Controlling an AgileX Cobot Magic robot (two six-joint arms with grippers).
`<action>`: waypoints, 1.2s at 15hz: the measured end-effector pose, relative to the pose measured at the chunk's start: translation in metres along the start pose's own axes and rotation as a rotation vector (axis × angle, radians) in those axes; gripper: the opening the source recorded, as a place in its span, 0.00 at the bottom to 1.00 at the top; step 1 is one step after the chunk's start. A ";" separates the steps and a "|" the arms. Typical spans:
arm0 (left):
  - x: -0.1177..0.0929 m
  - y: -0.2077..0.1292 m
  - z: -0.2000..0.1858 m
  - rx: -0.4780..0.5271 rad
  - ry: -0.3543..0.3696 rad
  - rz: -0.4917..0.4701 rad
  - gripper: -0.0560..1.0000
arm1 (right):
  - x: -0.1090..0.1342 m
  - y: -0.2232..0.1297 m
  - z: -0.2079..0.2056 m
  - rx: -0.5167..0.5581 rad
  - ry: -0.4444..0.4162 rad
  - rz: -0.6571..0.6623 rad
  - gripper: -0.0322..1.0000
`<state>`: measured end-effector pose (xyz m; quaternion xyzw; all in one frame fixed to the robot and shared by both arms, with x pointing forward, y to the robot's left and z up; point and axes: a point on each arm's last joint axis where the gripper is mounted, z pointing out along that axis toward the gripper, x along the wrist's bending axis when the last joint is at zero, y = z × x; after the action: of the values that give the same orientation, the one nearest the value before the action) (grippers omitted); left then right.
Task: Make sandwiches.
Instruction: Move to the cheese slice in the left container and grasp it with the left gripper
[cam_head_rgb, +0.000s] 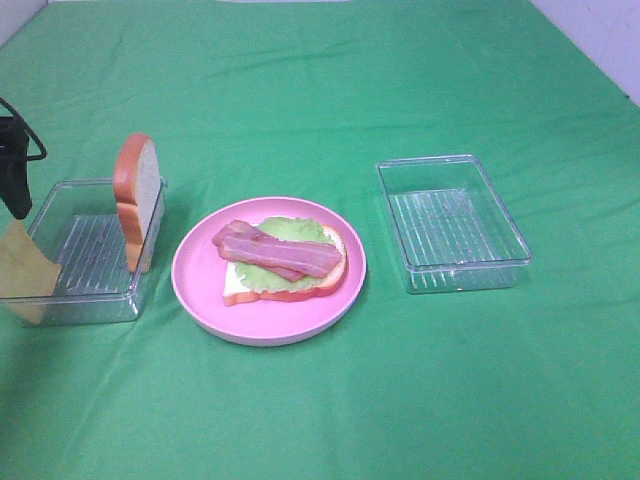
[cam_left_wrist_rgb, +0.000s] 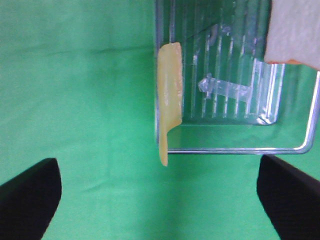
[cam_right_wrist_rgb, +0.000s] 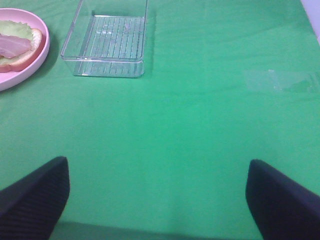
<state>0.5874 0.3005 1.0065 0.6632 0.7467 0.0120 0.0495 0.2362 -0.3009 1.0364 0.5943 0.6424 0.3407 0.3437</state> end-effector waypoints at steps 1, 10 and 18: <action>0.002 0.001 0.002 0.007 0.001 -0.007 0.99 | 0.000 0.000 0.000 0.000 0.000 0.000 0.92; 0.003 0.014 0.039 0.032 -0.026 -0.013 0.99 | 0.000 0.000 0.000 0.000 0.000 0.000 0.92; 0.004 0.021 0.067 0.051 -0.027 -0.016 0.94 | 0.000 0.000 0.000 0.000 0.000 0.000 0.92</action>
<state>0.6134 0.3037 0.9411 0.6584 0.7513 -0.0164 0.0425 0.2362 -0.3009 1.0364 0.5943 0.6424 0.3407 0.3437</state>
